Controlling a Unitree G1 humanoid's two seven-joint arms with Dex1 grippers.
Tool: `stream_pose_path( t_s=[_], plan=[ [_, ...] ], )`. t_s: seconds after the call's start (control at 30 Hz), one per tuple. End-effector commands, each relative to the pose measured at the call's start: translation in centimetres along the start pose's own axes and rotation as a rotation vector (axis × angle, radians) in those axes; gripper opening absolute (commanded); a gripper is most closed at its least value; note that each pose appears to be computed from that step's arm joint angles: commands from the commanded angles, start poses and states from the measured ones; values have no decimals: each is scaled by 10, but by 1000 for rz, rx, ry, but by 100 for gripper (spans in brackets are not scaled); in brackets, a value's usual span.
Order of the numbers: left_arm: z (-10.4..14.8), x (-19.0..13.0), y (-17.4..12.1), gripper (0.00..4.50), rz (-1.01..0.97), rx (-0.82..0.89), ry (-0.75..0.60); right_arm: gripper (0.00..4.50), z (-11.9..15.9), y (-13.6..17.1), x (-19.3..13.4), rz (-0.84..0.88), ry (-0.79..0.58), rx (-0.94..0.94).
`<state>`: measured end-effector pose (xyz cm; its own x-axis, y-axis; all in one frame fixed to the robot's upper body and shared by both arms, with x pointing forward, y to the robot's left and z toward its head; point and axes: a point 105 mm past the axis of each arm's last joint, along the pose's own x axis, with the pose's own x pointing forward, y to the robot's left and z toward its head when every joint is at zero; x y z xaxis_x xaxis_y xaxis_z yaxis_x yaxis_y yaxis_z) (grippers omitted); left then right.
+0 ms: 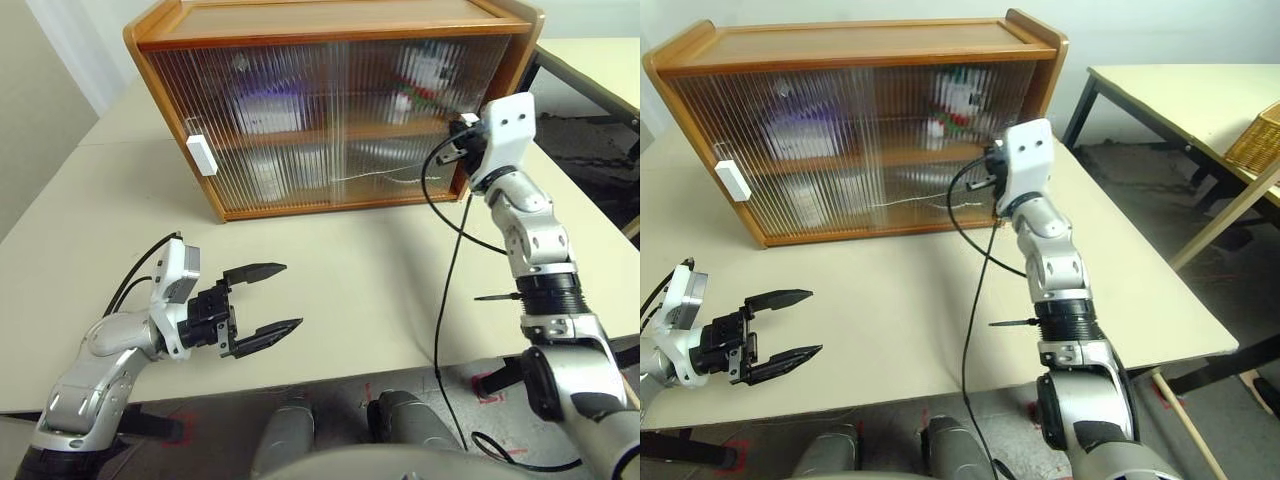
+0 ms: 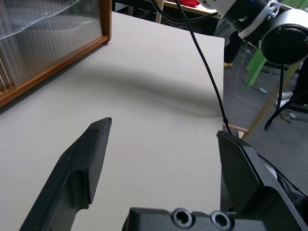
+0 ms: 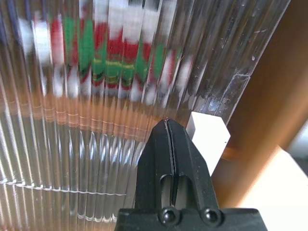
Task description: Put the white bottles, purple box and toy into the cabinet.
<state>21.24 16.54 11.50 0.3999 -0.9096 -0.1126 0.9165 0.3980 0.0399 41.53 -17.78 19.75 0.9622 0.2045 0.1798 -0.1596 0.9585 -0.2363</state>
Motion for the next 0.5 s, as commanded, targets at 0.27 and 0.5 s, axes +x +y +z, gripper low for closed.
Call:
stream_pose_path(
  t_s=[0.27,0.5],
  plan=[
    [-3,-3,-2,450,2,-13,5,4,6,-8,1,-34,-19,-7],
    [-4,-5,-1,450,4,-14,8,4,8,-6,1,-28,-25,-4]
  ],
)
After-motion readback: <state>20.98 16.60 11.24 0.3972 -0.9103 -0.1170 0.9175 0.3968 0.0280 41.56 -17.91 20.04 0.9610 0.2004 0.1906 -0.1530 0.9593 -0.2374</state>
